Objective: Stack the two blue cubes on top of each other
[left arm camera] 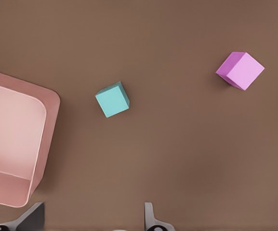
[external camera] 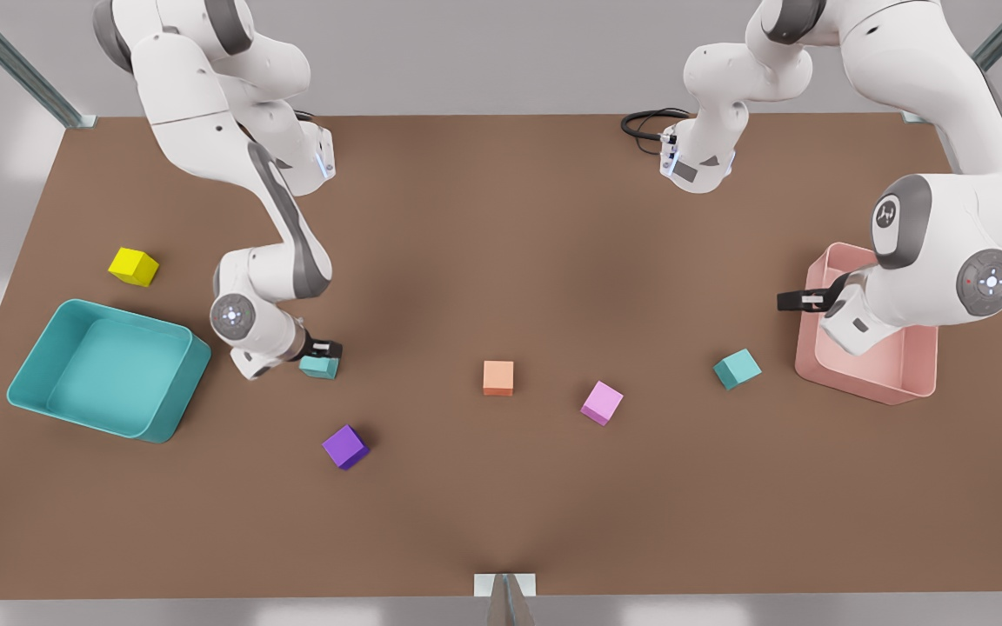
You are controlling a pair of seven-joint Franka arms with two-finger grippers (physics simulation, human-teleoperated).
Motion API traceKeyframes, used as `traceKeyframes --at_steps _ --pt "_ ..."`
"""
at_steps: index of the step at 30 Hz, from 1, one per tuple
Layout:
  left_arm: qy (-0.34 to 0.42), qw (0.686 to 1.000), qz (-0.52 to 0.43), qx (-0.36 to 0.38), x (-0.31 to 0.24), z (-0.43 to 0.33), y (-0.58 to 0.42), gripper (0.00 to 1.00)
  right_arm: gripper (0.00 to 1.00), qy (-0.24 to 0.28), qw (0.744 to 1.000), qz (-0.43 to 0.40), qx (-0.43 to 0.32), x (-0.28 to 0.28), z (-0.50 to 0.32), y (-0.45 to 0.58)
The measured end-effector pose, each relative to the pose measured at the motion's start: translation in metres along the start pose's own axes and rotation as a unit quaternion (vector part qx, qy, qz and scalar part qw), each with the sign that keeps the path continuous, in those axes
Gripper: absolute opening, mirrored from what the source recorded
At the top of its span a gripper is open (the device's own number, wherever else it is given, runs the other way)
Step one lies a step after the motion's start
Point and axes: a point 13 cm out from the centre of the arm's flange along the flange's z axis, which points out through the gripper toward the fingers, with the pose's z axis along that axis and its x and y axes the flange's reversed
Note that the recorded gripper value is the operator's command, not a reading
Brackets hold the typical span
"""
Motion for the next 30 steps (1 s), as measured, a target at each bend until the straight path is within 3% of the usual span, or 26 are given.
traceKeyframes --at_steps 7,23,24,26,30 --pt "0.001 1.0 0.001 0.0 0.0 0.001 0.0 1.0 1.0 -0.018 1.0 0.021 -0.002 -0.011 0.021 -0.007" --pt "0.009 1.0 0.001 0.0 -0.003 0.008 0.002 1.0 1.0 -0.002 0.999 0.042 0.007 -0.007 0.078 -0.016" --pt "0.009 1.0 0.0 0.0 -0.003 0.008 0.002 1.0 0.97 -0.001 0.999 0.042 0.007 -0.007 0.081 -0.016" --pt "0.009 1.0 0.0 0.0 -0.003 0.008 0.002 1.0 0.64 -0.003 0.999 0.043 0.007 -0.008 0.082 -0.016" --pt "0.009 1.0 0.0 0.0 -0.003 0.008 0.002 1.0 0.56 -0.01 0.999 0.044 0.0 -0.013 0.075 -0.015"
